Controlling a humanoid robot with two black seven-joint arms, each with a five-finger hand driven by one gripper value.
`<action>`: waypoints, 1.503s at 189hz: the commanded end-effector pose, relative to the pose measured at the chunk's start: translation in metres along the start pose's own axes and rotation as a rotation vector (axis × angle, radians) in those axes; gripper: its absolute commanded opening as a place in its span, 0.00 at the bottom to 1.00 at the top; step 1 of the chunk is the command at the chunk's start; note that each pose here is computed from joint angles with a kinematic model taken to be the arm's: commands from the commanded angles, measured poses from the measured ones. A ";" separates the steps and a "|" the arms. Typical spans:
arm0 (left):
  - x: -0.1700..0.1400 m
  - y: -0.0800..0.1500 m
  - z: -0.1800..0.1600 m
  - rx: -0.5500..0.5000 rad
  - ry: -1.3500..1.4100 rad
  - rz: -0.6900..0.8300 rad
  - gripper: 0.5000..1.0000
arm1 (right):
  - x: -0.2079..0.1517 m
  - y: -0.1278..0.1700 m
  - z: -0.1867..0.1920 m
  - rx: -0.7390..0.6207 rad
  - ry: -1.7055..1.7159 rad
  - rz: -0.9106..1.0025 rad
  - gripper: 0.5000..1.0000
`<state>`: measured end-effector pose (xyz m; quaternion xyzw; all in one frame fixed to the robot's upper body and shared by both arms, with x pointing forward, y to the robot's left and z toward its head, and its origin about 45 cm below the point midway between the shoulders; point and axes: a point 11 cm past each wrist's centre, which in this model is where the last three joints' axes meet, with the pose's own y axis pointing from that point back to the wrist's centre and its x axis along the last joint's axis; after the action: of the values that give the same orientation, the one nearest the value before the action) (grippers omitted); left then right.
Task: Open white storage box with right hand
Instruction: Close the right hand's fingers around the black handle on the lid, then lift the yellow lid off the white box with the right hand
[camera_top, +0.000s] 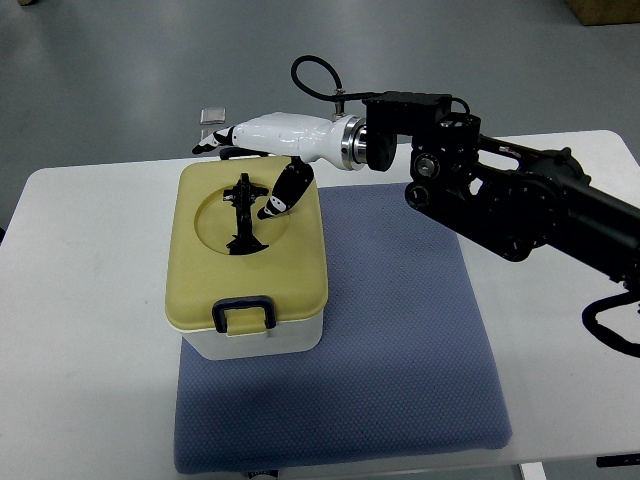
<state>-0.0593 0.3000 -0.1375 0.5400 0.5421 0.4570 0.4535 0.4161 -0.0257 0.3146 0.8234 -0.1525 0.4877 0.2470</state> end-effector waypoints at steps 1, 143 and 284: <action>0.000 0.000 0.000 0.000 0.000 0.000 1.00 | -0.001 -0.002 -0.003 0.009 -0.012 0.018 0.81; 0.002 0.000 0.000 0.007 0.004 0.006 1.00 | 0.002 -0.007 -0.018 0.061 -0.033 0.051 0.00; 0.000 0.000 -0.001 0.007 0.000 0.001 1.00 | 0.085 0.173 0.078 -0.153 0.020 0.050 0.00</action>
<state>-0.0599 0.3025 -0.1373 0.5429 0.5425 0.4573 0.4492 0.4262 -0.1631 0.4044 0.8049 -0.1914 0.4968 0.2620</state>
